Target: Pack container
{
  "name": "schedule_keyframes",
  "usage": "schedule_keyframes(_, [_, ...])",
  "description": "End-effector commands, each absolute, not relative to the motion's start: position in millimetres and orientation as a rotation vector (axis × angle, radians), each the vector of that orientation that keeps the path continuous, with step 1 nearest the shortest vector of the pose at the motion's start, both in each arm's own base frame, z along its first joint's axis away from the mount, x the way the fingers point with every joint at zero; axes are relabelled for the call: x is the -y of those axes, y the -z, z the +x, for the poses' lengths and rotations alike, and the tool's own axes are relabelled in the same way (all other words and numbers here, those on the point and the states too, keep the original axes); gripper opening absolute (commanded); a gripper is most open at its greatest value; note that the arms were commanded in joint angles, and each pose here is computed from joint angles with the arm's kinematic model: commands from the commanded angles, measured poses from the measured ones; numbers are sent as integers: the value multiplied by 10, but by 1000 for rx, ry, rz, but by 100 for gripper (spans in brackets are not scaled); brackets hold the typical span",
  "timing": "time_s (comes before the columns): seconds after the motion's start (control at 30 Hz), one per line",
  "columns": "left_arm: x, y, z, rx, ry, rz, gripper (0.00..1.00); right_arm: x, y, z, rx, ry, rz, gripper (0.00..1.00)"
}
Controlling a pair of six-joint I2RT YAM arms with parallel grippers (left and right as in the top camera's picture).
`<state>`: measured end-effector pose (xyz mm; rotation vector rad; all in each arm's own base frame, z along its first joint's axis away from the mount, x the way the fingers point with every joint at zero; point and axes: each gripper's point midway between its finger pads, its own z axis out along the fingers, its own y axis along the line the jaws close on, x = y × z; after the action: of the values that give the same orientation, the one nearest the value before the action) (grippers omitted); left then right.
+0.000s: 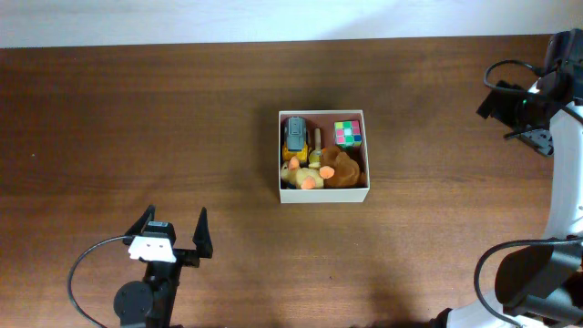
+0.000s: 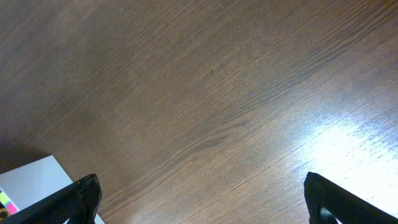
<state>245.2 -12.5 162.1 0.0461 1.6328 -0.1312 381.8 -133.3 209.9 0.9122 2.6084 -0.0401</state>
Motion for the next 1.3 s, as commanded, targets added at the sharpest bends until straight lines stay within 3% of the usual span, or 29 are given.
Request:
schedule_keyframes(0.0, [133, -1617, 2446, -1628, 125, 65, 100, 1132, -2299, 3821, -2574, 19, 850, 99])
schedule_keyframes(0.3, [133, -1617, 2446, -1628, 125, 65, 100, 38, -3360, 3465, -2375, -81, 421, 99])
schedule_keyframes(0.53, [133, -1618, 2446, -1627, 125, 65, 100, -368, -3718, 2882, -2205, -172, 234, 99])
schedule_keyframes(0.7, [132, -1618, 2446, -1627, 125, 64, 100, -339, -3641, 2721, -1967, -201, 160, 99])
schedule_keyframes(1.1, [133, -1618, 2446, -1627, 125, 65, 100, -128, -2748, 2406, -1609, -183, 152, 99])
schedule_keyframes(1.27, [133, -1617, 2446, -1628, 125, 65, 100, -146, -2629, 2370, -1508, -209, 139, 99])
